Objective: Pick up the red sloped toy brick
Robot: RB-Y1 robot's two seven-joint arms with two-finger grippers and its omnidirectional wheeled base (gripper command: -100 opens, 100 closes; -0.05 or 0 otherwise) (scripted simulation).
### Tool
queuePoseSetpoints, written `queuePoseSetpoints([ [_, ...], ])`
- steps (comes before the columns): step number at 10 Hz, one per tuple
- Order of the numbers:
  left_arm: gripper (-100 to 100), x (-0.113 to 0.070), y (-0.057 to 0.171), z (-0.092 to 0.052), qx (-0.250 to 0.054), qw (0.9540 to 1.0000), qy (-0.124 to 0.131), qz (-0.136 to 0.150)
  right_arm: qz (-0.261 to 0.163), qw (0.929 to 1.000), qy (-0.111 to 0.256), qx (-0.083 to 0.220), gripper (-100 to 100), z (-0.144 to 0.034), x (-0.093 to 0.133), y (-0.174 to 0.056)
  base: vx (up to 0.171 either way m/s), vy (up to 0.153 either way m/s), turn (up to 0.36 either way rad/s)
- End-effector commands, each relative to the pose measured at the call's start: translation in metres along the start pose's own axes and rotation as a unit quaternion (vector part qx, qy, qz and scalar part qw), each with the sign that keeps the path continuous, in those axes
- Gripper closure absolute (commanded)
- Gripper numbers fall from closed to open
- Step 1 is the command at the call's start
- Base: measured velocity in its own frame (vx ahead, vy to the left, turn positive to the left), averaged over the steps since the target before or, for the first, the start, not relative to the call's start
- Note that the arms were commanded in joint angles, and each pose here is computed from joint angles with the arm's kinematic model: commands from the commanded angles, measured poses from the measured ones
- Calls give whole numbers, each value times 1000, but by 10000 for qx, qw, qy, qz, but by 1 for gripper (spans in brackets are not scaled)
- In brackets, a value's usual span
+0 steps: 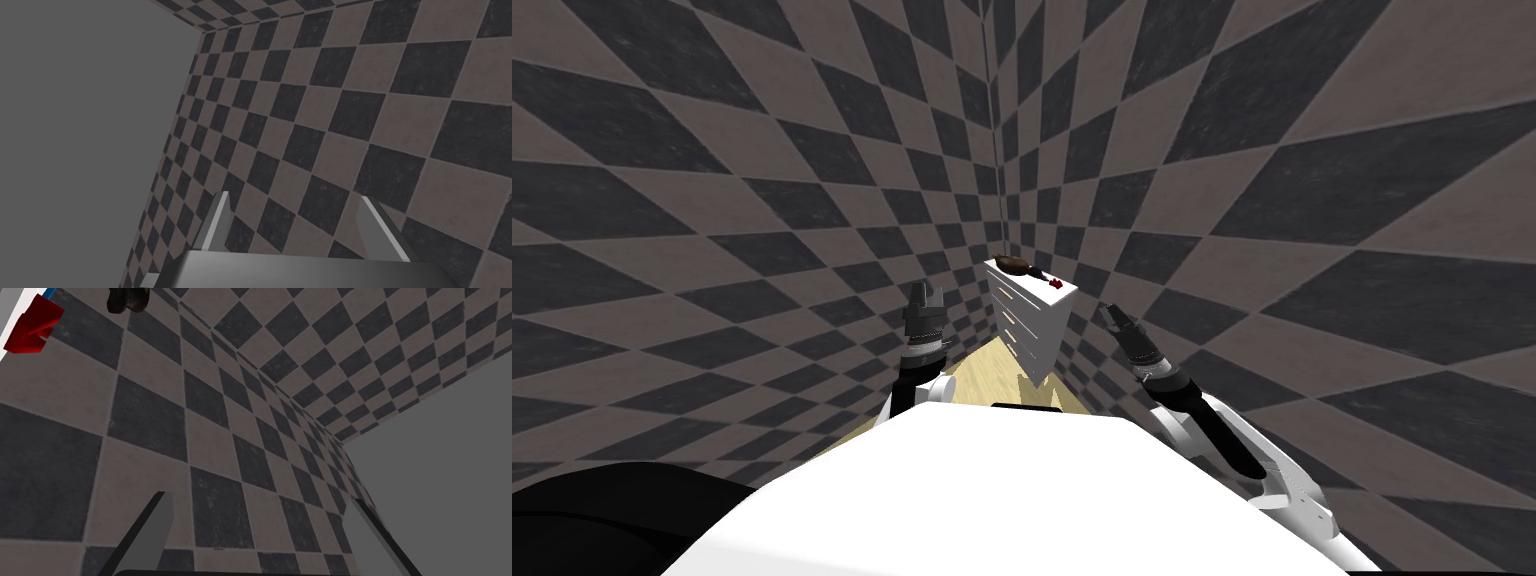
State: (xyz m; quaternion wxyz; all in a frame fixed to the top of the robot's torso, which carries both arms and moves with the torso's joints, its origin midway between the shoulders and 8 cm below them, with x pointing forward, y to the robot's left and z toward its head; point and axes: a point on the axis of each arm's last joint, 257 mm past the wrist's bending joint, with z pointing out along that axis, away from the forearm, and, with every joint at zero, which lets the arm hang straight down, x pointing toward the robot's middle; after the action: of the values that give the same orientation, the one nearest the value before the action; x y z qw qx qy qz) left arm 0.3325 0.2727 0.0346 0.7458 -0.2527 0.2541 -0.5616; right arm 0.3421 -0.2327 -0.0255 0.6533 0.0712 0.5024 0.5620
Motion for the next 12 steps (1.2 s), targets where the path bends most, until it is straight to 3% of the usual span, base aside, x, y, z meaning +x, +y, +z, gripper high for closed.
queuePoseSetpoints([
  [1,0,0,0,0,0,10000,0,0,-20,9998,198,99,-100,-6,5,-11,-37,-1,7],
  [6,0,0,0,0,0,10000,0,0,-198,9964,798,203,-100,-13,14,-21,-30,-9,4],
  [7,0,0,0,0,0,10000,0,0,-194,9952,905,319,-100,-21,15,-32,-34,-5,18],
  [12,0,0,0,0,0,10000,0,0,-410,9862,1545,443,-100,-31,20,-43,-19,1,8],
])
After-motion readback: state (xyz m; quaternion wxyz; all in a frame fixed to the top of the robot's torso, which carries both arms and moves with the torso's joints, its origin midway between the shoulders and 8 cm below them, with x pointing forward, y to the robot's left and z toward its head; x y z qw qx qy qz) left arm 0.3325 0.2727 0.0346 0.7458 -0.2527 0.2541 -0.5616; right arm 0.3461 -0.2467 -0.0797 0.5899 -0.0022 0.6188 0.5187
